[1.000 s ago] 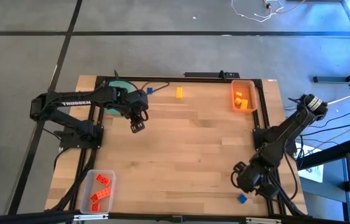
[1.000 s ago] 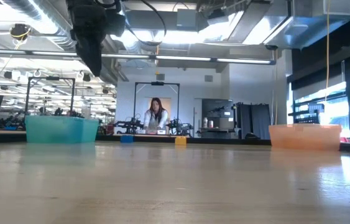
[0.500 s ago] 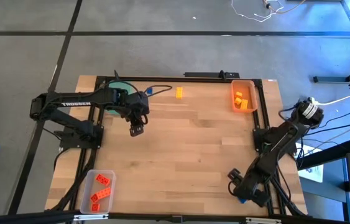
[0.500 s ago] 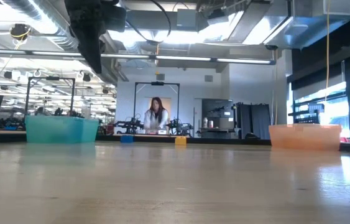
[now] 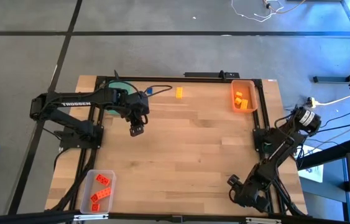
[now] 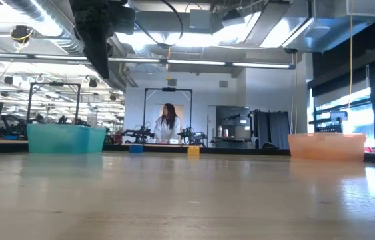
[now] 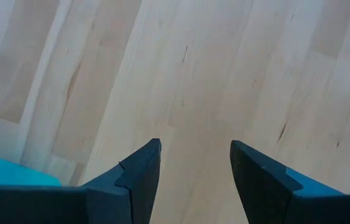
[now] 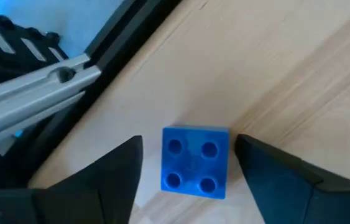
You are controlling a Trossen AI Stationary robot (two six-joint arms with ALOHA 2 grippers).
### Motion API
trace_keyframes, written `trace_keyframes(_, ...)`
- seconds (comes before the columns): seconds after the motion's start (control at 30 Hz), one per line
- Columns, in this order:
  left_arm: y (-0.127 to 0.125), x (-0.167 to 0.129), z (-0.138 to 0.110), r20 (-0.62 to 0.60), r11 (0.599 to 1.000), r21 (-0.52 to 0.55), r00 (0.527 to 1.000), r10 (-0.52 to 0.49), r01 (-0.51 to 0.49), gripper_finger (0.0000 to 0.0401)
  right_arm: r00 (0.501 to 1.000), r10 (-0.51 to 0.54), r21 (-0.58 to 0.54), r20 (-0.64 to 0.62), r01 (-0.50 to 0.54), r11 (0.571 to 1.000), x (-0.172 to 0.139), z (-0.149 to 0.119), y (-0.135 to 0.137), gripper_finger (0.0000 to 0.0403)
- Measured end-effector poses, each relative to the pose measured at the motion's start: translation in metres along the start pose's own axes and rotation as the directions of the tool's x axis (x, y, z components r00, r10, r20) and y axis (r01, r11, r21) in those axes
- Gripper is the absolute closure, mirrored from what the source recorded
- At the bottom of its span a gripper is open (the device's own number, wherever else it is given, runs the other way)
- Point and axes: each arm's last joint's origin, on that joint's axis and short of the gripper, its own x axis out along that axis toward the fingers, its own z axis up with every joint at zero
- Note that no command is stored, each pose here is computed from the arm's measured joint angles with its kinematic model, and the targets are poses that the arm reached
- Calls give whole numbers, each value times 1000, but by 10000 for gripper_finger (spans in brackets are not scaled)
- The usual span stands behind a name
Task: Sort & place blocks by color
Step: Put the blue game piece into the blue bin
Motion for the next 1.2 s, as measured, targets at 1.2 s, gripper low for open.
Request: trace_keyframes(1.2,-1,0,0,-1,991,132,1000,-14,14,217,951,-271,514,-146,307,801,-19,20,-59,265)
